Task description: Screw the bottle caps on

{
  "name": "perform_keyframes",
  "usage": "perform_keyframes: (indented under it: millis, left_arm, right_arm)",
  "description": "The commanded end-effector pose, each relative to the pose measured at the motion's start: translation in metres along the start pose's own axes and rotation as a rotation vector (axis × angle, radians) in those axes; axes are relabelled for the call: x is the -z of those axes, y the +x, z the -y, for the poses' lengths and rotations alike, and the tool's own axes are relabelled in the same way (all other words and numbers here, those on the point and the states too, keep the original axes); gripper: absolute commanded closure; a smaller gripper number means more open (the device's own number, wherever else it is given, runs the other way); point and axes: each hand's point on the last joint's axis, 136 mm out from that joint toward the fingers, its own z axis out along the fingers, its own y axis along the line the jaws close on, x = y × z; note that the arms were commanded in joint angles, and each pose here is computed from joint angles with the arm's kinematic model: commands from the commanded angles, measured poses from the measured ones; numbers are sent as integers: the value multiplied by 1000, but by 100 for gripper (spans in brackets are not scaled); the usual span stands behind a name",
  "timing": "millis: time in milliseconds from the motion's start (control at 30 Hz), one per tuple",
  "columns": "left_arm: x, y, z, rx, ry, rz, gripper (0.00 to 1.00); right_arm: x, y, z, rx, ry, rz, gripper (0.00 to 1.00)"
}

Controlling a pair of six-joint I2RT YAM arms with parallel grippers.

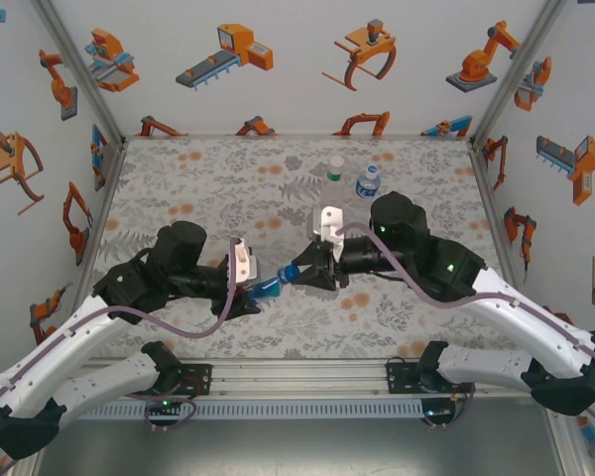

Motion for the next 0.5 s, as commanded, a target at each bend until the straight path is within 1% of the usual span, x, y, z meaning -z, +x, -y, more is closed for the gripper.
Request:
perform_keyframes:
  millis: [0,100,167,233,333,400,467]
  left_arm:
    - [5,-18,1,-54,-1,65,100]
    - [4,-18,0,-58,1,66,100]
    - [3,-19,-1,-58,2,66,100]
    - [2,-20,-1,-59,4,69,100]
    - [1,-20,-2,-60,4,69,100]
    - [1,-20,-2,-60,3,68,100]
    - [0,-19,-3,-59,-1,65,100]
  right_arm:
    - [-1,-4,17,-398,105,59,100]
    - [-2,7,34,-717,198,71,100]
    - [-4,21,44,-971,263,75,100]
    - [-8,31,46,-1157,281,75,100]
    - [-10,47,49,-1372,345,78,100]
    - [-1,59,53,-1464,435,83,100]
    - [7,64,56,-1502,493,92,100]
